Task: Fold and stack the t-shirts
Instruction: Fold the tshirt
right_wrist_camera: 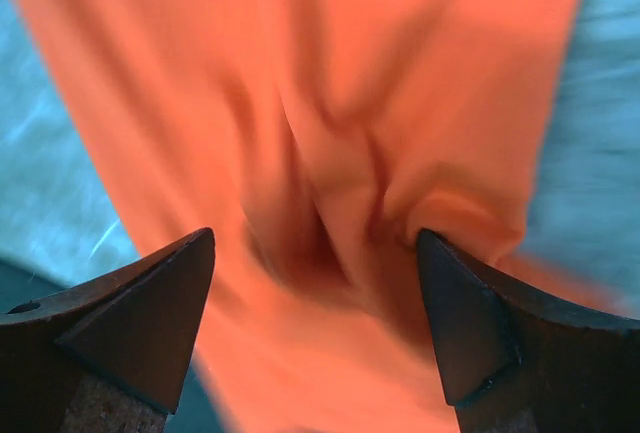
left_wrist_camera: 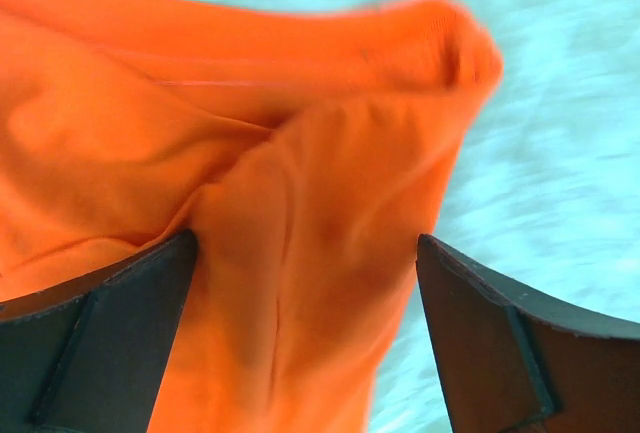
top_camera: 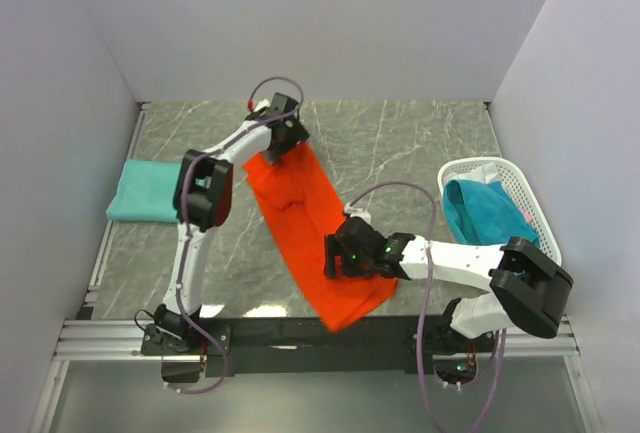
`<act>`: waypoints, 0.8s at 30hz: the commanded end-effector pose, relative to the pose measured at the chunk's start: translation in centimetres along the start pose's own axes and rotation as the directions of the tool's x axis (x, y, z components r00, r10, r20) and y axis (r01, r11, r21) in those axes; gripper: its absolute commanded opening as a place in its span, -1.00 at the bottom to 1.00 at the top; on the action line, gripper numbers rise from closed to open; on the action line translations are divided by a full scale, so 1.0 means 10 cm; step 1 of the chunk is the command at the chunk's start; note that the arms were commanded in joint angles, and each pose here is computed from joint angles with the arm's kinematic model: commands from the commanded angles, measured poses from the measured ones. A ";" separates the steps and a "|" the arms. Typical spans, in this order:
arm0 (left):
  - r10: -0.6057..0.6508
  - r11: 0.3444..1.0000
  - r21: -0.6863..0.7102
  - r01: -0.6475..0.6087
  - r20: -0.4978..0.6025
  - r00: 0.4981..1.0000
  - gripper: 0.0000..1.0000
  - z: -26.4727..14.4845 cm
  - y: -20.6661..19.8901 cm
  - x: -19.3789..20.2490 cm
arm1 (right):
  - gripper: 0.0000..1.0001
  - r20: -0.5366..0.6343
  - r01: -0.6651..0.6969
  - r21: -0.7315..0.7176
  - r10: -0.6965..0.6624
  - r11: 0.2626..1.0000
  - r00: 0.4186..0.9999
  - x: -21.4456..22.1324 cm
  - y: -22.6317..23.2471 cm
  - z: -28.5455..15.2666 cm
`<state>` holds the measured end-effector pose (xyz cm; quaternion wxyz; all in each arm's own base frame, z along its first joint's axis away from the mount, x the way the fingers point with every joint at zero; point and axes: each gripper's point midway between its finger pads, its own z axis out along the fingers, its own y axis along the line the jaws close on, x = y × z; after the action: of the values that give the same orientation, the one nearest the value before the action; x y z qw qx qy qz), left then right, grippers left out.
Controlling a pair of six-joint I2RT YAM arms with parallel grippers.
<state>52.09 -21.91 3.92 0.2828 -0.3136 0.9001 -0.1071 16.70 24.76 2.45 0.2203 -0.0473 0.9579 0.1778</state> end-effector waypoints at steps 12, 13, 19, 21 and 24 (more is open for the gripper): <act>0.032 0.946 0.323 0.003 -0.102 0.994 0.99 0.54 -1.03 0.34 | 0.77 -0.042 0.173 -0.014 -0.174 0.985 0.984 0.24 0.37 -0.17; 0.025 0.947 0.321 0.005 -0.089 0.996 0.99 0.55 -1.05 0.32 | 0.76 -0.029 0.173 -0.016 -0.173 0.985 0.984 0.22 0.37 -0.19; -0.059 0.941 0.334 0.062 -0.021 0.998 0.99 0.58 -1.21 0.15 | 0.76 0.078 0.176 -0.061 -0.171 0.983 0.982 0.01 0.44 -0.42; -0.072 0.932 0.357 0.071 -0.011 0.997 0.99 0.52 -1.29 0.10 | 0.74 0.115 0.190 -0.095 -0.179 0.977 0.977 -0.06 0.48 -0.50; -0.067 0.913 0.403 0.057 0.012 0.998 0.99 0.28 -1.44 -0.03 | 0.68 0.144 0.201 -0.111 -0.184 0.973 0.972 -0.13 0.53 -0.57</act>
<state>61.10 -32.62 6.25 0.3432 -0.2775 0.8483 -0.2927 13.85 27.82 8.38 0.2682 -0.1360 0.9285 0.2178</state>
